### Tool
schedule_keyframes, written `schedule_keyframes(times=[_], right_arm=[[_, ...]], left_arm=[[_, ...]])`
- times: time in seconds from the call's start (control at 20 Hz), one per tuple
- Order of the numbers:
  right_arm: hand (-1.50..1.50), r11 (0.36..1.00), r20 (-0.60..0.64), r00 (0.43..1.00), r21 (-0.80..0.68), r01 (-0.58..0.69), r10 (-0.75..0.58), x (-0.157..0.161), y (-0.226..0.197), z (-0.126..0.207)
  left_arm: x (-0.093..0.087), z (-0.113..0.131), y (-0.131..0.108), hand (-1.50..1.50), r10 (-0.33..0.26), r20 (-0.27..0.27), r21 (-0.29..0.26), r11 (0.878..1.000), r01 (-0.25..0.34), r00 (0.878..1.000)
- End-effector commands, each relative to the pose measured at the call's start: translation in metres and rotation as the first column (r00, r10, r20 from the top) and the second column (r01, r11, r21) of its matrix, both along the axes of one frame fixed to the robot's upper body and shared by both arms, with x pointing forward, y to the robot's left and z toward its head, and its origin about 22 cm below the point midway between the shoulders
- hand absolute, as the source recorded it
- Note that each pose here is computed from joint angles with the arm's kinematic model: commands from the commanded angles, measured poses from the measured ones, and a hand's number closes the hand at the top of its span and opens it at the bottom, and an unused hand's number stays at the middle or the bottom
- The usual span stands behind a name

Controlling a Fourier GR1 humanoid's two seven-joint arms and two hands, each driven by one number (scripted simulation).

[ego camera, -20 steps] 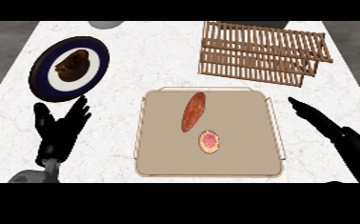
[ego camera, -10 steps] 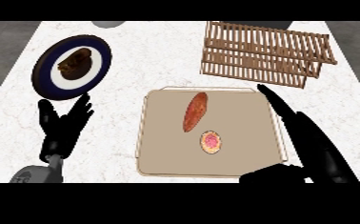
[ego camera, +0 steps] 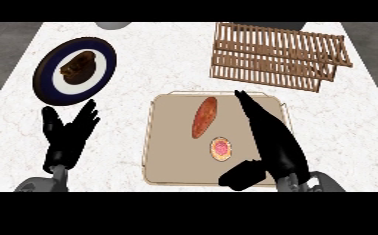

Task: Pick the cupcake from the tray and place it in the tiered shelf

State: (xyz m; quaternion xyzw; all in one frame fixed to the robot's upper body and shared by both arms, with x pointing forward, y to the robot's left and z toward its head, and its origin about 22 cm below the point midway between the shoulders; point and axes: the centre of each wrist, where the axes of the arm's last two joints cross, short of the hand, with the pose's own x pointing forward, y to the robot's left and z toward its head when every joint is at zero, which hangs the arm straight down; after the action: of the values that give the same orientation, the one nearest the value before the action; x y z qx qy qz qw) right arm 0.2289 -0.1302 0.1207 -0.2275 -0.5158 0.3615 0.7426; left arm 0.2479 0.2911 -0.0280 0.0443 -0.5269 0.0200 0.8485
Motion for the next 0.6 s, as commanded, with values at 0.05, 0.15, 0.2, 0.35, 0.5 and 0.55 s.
schedule_keyframes(times=[0.05, 0.15, 0.2, 0.35, 0.5, 0.55], right_arm=[[-1.50, 0.994, -0.102, 0.994, -0.103, 0.024, -0.035, 0.008, 0.037, -0.007], [-1.50, 0.989, -0.111, 0.992, -0.143, 0.046, -0.062, 0.013, 0.007, -0.015], [-1.50, 0.988, -0.118, 0.990, -0.142, 0.064, -0.081, 0.006, 0.018, -0.013], [-1.50, 0.981, -0.096, 0.990, -0.172, 0.087, -0.104, 0.002, 0.038, -0.016], [-1.50, 0.977, -0.100, 0.989, -0.195, 0.085, -0.106, -0.006, 0.027, -0.037], [-1.50, 0.978, -0.078, 0.990, -0.183, 0.103, -0.119, 0.004, 0.032, -0.025]], left_arm=[[0.000, 0.001, 0.009, 0.00, -0.006, 0.017, 0.014, 1.000, 0.005, 1.000], [0.003, -0.012, 0.003, 0.00, 0.003, 0.004, -0.008, 1.000, -0.003, 1.000], [0.000, 0.002, 0.006, 0.00, -0.007, -0.009, -0.006, 1.000, 0.007, 1.000], [0.003, 0.005, 0.003, 0.00, 0.021, 0.007, 0.002, 1.000, -0.021, 1.000], [-0.011, -0.003, -0.007, 0.00, 0.013, -0.004, -0.011, 1.000, -0.013, 1.000], [-0.001, -0.003, 0.005, 0.00, 0.010, -0.006, -0.001, 1.000, -0.010, 1.000]])
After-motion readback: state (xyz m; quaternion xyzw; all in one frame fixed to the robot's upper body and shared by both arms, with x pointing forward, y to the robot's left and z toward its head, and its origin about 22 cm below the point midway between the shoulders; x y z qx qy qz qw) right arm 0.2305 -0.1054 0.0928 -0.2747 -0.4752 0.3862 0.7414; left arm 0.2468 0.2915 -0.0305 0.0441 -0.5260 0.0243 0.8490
